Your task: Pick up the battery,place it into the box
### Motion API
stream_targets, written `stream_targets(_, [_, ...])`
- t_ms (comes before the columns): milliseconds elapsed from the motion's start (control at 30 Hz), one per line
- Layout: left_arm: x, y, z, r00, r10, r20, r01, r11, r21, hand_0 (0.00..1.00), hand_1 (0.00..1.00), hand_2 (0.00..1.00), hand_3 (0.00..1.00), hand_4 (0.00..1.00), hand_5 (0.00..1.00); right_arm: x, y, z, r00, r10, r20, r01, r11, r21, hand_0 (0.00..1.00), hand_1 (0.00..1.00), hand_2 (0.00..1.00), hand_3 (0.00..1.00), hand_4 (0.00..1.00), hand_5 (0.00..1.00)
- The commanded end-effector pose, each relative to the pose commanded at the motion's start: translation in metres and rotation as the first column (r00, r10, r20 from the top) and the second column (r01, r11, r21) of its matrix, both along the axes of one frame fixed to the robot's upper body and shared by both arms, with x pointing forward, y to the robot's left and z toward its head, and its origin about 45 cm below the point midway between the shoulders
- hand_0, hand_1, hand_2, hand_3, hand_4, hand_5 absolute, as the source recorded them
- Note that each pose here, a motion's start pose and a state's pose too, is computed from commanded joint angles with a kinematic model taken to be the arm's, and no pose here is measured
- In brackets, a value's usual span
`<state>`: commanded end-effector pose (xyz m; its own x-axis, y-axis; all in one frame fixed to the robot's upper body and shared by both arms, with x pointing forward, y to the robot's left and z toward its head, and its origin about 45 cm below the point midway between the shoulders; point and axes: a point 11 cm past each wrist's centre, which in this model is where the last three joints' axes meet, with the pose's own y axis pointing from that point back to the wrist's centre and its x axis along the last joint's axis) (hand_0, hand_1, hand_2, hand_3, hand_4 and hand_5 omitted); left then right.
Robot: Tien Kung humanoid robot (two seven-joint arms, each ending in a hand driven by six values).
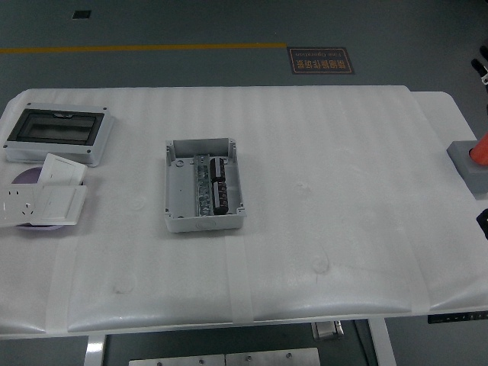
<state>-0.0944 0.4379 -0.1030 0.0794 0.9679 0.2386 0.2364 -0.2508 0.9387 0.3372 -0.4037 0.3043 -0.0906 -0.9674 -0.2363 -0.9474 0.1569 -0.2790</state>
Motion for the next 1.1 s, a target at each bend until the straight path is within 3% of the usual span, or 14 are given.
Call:
stream_targets(167, [0.0019, -0.002, -0.001, 1.000, -0.003, -0.010, 0.002, 1.000, -0.010, 0.677, 0.675, 0.619, 0.681, 0.701, 0.373, 0.001, 0.009, 0.001, 1.000, -0.003, -0.007, 0.002, 0.997, -0.082, 0.779, 0.751, 0.794, 0.790, 0.914, 0.879])
stream_targets(467, [0.0125, 0.007, 0.001, 1.000, -0.015, 0.002, 0.015, 1.000, 0.002, 0.681, 0.683, 0.619, 0.689, 0.699, 0.370, 0.006, 0.016, 0.001, 1.000, 0.002, 0.008, -0.001, 0.997, -0.083, 0.777, 0.747, 0.791, 0.775, 0.914, 0.884])
stream_targets(867, [0.0076, 0.014, 0.005, 0.999, -0.027, -0.024, 0.027, 1.000, 0.008, 0.678, 0.687, 0.619, 0.683, 0.684, 0.354, 0.004, 0.013, -0.007, 1.000, -0.008, -0.009, 0.008, 0.997, -0.077, 0.776, 0.743, 0.784, 0.758, 0.912, 0.883])
stream_targets(1100, [0.0093, 0.020, 0.008, 0.999, -0.034, -0.028, 0.035, 0.999, 0.015, 0.678, 0.685, 0.619, 0.672, 0.674, 0.339, 0.004, 0.012, -0.011, 1.000, -0.012, -0.025, 0.010, 0.996, -0.084, 0.772, 0.739, 0.779, 0.761, 0.910, 0.879])
